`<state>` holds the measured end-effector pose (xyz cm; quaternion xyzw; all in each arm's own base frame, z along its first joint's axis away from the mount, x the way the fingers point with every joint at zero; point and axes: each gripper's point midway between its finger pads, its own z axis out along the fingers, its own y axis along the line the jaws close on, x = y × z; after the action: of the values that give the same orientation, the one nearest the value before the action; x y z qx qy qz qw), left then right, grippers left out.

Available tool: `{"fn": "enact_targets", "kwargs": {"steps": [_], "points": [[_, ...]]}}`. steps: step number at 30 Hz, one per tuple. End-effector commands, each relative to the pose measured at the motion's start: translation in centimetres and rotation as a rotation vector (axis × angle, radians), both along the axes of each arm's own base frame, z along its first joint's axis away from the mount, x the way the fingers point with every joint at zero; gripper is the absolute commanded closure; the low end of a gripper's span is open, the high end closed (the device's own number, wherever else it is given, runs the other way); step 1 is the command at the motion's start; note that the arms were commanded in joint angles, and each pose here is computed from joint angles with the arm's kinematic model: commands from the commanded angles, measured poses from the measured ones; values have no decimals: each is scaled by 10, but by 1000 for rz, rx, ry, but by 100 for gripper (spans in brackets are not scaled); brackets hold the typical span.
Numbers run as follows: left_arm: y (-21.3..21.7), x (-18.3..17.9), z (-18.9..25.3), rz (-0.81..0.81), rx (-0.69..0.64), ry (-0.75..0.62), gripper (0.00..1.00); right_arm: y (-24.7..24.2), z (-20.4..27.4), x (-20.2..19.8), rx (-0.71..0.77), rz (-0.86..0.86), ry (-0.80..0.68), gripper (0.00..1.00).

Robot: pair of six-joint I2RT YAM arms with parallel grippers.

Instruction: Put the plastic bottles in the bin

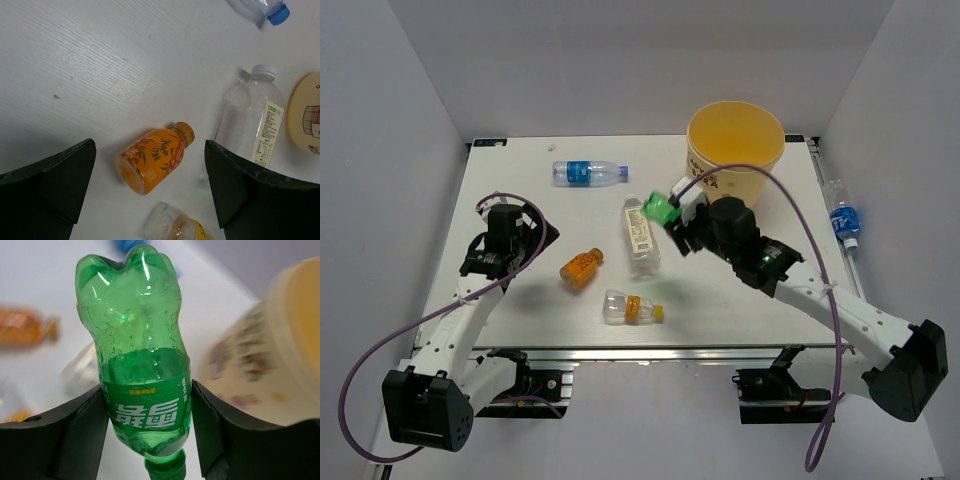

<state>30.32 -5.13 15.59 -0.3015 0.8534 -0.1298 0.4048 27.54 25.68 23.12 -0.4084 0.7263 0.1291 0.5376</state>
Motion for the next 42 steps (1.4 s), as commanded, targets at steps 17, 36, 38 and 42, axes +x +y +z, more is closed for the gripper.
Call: {"fn": "enact_targets", "kwargs": {"steps": [17, 36, 38, 42], "points": [[11, -5, 1, 46, 38, 27, 2, -138, 152, 213, 198, -752, -302, 23], [0, -2, -7, 8, 3, 60, 2, -66, 100, 114, 291, -372, 0, 11], [-1, -1, -8, 3, 2, 66, 2, -35, 71, 86, 258, -324, 61, 11], [-1, -3, -9, 1, 1, 73, 2, -1, 18, 42, 229, -342, 231, 11]]}}
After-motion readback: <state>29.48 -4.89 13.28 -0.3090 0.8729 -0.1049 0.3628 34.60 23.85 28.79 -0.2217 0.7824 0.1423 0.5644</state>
